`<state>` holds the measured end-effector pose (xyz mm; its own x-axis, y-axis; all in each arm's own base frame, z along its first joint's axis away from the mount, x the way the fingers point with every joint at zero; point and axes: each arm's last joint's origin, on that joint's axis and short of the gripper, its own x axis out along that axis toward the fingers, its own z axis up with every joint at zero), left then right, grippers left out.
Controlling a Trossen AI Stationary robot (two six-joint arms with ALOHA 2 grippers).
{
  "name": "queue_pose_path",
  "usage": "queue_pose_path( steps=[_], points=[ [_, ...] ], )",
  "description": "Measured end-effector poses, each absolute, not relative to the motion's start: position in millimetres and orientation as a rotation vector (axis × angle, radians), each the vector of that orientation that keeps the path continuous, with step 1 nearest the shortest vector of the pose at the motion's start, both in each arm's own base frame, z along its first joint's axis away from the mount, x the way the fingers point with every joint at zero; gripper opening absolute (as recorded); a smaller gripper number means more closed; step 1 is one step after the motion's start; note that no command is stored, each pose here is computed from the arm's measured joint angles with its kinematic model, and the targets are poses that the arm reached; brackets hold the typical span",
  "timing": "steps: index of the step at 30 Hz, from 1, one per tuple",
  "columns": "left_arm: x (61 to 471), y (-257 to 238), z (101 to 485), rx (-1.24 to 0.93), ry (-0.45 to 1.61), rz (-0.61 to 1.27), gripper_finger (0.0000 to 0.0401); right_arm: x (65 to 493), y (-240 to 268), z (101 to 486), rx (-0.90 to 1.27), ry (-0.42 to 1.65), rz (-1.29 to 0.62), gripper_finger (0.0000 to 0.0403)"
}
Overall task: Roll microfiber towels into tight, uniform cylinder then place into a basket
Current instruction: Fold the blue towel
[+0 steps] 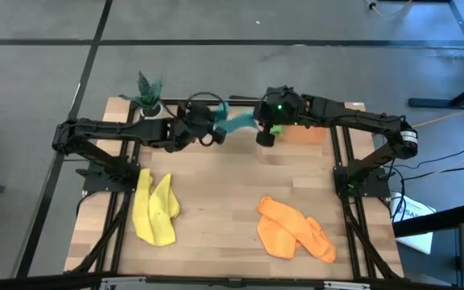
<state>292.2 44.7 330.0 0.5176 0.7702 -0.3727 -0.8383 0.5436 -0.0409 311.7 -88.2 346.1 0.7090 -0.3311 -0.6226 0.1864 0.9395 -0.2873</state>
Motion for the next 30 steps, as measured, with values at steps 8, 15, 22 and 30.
queue_pose_path(
  steps=[8, 15, 22, 30],
  points=[
    [293.2, 5.6, 294.8, -0.332, 0.588, 0.861, 0.0, 309.4, -56.0, 288.1, -0.07, 0.899, -0.118, 0.0002],
    [300.9, -27.0, 270.8, -0.393, 0.724, 0.761, 0.0, 299.4, -21.5, 235.2, 0.044, 1.006, -0.034, 0.0002],
    [311.6, -55.3, 243.6, -0.432, 0.84, 0.683, 0.0, 294.1, 7.7, 208.9, 0.108, 0.996, 0.03, 0.0002],
    [324.9, -86.0, 195.0, -0.457, 1.015, 0.636, 0.0, 290.8, 34.0, 194.6, 0.155, 0.944, 0.092, 0.0002]
  ],
)
